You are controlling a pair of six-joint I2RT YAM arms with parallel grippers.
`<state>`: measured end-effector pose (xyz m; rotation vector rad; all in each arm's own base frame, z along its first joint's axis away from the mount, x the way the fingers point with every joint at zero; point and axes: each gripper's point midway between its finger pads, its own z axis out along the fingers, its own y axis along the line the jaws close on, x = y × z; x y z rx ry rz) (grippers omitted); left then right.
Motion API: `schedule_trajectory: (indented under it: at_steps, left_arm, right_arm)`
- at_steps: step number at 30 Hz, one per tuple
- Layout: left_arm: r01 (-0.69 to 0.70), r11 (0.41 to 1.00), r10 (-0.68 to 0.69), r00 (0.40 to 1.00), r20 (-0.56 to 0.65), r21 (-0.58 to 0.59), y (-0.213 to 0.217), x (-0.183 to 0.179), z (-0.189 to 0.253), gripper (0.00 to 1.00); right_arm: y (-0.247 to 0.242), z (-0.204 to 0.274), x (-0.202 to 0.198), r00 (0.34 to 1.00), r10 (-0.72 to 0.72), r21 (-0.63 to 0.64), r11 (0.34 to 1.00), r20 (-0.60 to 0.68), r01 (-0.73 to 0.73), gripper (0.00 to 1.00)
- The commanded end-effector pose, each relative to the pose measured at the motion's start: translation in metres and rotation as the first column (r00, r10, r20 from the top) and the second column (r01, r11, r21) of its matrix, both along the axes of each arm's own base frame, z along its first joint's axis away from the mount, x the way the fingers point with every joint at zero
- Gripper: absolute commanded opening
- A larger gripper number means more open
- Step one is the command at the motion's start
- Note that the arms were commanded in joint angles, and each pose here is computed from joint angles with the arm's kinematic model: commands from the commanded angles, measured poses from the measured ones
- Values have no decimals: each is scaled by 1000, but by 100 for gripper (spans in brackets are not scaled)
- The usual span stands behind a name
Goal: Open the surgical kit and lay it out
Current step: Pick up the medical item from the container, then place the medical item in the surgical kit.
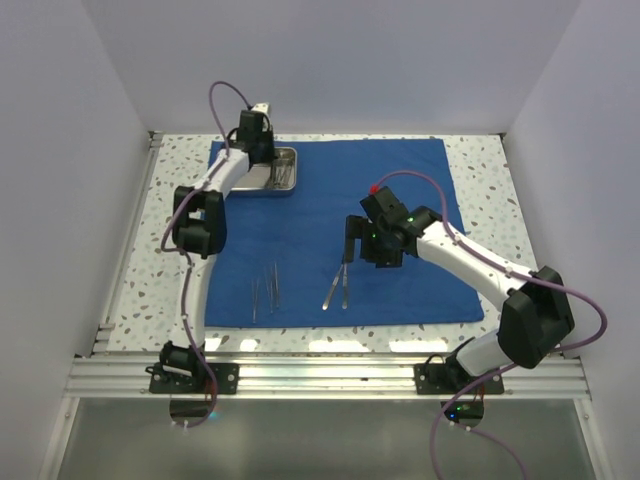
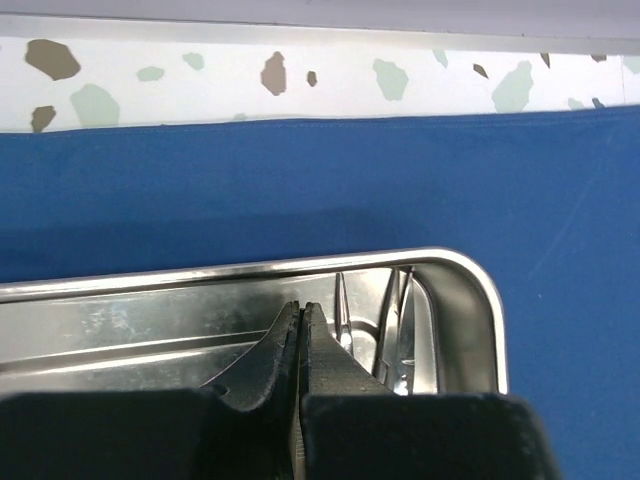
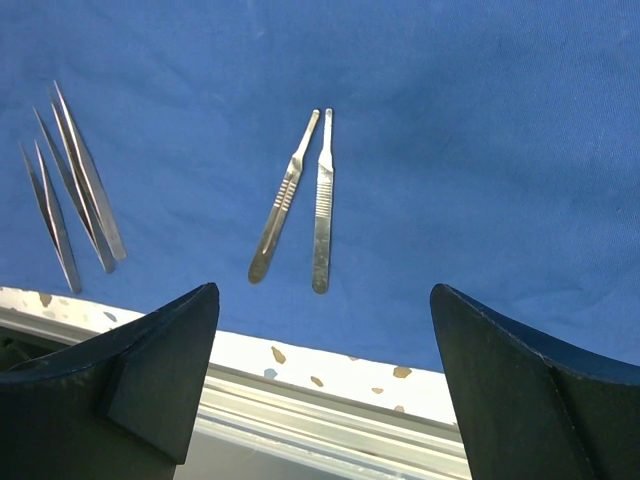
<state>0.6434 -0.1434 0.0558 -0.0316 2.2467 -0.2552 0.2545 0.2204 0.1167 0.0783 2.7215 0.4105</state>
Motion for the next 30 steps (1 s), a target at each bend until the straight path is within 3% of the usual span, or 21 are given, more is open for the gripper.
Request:
schedule_trajectory:
  at_steps: [1, 13, 18, 23, 26, 30]
  left_arm:
    - [-26, 994, 37, 994, 106, -103, 15, 13, 73, 0]
    - [-23, 985, 69, 960, 270, -172, 35, 16, 149, 0]
    - [-11, 982, 60, 964, 261, -187, 34, 13, 159, 0]
    - [-1, 975, 53, 973, 226, -223, 29, -11, 169, 0]
    - [32, 958, 21, 983, 182, -286, 17, -33, 172, 0]
    - [73, 928, -21, 989, 144, -366, -7, -65, 183, 0]
  right_arm:
    - [6, 24, 10, 997, 1, 58, 998, 76, -6, 90]
    - [27, 56, 33, 985, 31, 123, 991, 167, -52, 90]
    - [36, 65, 45, 978, 50, 134, 988, 203, -79, 90]
    - [64, 103, 82, 949, 76, 188, 972, 306, -138, 90]
    - [90, 120, 113, 927, 85, 235, 955, 366, -181, 81]
    - [122, 127, 144, 916, 92, 294, 931, 390, -218, 77]
